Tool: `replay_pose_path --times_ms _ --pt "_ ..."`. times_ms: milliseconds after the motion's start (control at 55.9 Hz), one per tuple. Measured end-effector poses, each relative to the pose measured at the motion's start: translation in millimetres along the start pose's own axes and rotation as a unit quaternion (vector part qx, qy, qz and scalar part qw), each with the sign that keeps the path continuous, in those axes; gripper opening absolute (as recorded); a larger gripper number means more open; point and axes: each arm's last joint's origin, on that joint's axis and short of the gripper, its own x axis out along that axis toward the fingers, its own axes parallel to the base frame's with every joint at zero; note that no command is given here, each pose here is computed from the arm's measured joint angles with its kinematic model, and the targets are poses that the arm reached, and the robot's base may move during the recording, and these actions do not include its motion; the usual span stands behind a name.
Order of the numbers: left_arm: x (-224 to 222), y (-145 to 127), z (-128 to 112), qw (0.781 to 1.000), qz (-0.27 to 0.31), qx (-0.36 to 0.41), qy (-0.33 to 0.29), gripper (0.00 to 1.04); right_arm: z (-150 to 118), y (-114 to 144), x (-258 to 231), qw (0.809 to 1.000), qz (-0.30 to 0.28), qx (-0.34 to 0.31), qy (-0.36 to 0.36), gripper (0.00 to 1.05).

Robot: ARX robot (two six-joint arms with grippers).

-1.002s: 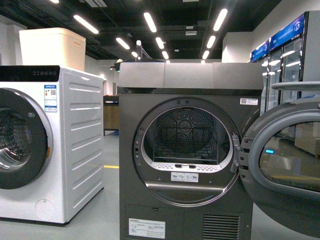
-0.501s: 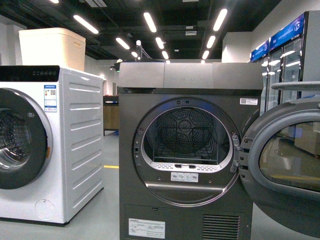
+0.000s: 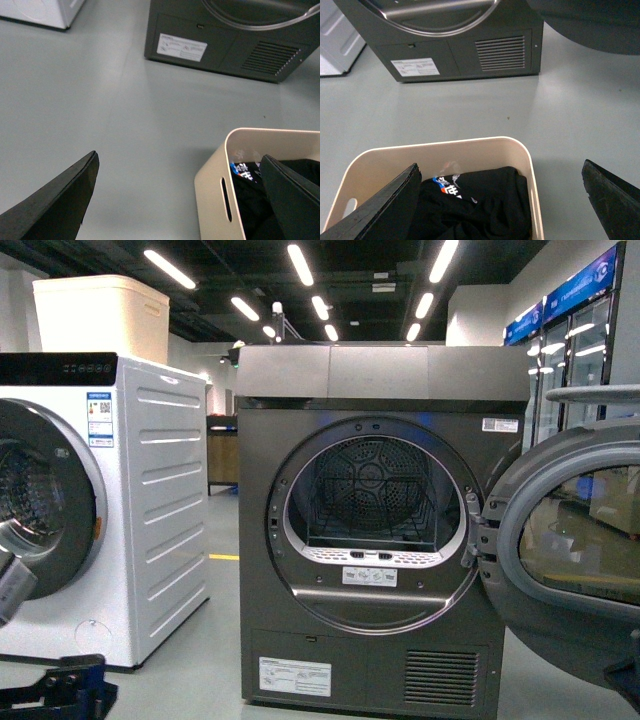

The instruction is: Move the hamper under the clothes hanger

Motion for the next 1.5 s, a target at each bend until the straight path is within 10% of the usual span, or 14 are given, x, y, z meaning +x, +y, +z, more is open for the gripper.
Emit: replay_pose_path --times_ms 788,1504 --pt "106.6 -52.1 -83.9 0.981 0.020 0.037 0.189 0.98 -55.3 -57.6 107.6 0.985 -0.071 -0.014 0.157 0.97" --pt "148.1 -63.6 -114.7 0.972 0.027 0.028 0.230 0.98 -86.1 -92.5 144.6 0.960 -0.068 -0.046 0.269 0.97"
